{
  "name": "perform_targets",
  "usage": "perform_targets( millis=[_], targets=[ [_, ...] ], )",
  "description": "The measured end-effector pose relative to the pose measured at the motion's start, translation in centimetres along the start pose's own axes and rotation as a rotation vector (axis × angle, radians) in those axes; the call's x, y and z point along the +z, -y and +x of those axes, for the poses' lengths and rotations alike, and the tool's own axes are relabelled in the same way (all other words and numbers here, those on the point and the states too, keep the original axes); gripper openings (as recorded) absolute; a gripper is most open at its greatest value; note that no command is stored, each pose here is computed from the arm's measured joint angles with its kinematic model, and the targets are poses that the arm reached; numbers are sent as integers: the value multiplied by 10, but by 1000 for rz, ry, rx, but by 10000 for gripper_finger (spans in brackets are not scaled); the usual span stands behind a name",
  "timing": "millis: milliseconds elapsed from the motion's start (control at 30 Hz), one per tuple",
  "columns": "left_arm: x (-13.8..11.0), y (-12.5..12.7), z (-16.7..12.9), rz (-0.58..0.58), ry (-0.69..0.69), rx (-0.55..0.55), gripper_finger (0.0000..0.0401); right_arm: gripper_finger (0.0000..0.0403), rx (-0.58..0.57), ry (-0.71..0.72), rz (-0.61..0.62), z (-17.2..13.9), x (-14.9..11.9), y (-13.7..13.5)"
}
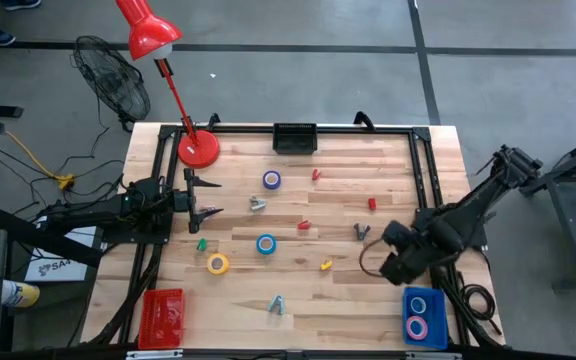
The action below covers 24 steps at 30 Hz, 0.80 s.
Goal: Pick and place Stapler, Stapler remover, tape
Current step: Put the right red stapler into the black basket
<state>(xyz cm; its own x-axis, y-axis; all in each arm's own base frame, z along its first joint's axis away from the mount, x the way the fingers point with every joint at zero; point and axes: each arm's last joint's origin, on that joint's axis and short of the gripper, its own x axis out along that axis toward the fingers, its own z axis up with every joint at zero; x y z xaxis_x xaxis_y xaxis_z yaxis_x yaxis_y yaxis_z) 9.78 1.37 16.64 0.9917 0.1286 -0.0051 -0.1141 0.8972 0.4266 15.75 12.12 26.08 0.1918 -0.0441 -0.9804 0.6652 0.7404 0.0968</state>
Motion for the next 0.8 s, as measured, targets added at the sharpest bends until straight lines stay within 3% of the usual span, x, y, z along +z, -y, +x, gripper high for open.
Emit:
perform_targets(
  millis=[600, 800],
  targets=[
    [0, 0, 0, 0, 0, 0, 316, 181, -136, 29, 465, 31, 78, 46],
    [0, 0, 0, 0, 0, 0, 316, 181, -134, 21, 514, 46, 92, 61]
  ],
)
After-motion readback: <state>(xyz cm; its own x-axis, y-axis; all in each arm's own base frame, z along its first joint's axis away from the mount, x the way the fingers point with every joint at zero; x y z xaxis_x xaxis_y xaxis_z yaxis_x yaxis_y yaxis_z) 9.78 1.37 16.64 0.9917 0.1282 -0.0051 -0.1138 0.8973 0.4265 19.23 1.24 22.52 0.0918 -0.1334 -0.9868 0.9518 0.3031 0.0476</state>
